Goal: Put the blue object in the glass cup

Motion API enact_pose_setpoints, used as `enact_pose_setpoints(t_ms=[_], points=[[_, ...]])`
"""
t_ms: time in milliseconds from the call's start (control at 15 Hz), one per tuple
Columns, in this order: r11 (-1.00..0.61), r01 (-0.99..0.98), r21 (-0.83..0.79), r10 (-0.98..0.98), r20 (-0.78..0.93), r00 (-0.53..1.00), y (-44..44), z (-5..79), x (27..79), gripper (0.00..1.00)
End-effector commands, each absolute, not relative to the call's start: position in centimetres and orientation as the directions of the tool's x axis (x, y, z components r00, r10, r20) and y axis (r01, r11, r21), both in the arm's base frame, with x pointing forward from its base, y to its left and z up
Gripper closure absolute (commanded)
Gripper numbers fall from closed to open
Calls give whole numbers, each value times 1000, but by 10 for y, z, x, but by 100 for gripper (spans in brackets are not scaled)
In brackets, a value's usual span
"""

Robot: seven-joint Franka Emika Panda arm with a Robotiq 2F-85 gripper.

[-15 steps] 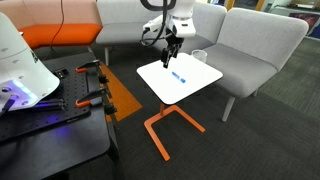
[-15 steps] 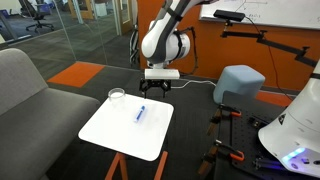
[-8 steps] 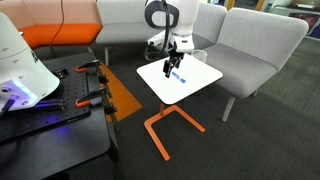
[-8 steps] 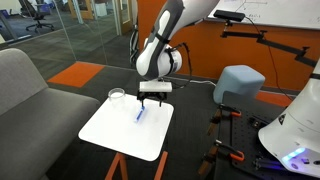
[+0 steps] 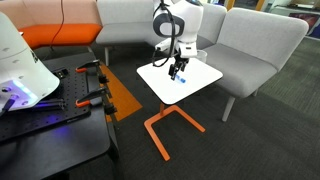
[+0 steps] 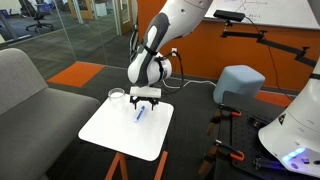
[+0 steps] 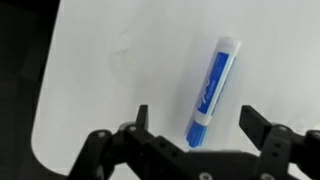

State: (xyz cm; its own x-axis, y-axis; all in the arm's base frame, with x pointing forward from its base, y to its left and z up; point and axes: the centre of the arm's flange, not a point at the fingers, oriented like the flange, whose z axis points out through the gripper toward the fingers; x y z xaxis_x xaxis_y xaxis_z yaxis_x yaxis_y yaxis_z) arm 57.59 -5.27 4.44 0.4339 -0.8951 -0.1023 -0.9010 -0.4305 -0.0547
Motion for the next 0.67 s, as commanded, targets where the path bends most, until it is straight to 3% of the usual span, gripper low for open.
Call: enact_pose_setpoints(t_ms=[0,67,133,600], points=[[-358,-932,-51,-927,-104,361,-57,33,592,23],[-353,-934,-50,-928,-106,356,-58,31,594,31],[-346,-937,-48,-931,-104,349,-59,28,596,47],[-360,-931,-57,-929,-66,364,-58,35,606,100]])
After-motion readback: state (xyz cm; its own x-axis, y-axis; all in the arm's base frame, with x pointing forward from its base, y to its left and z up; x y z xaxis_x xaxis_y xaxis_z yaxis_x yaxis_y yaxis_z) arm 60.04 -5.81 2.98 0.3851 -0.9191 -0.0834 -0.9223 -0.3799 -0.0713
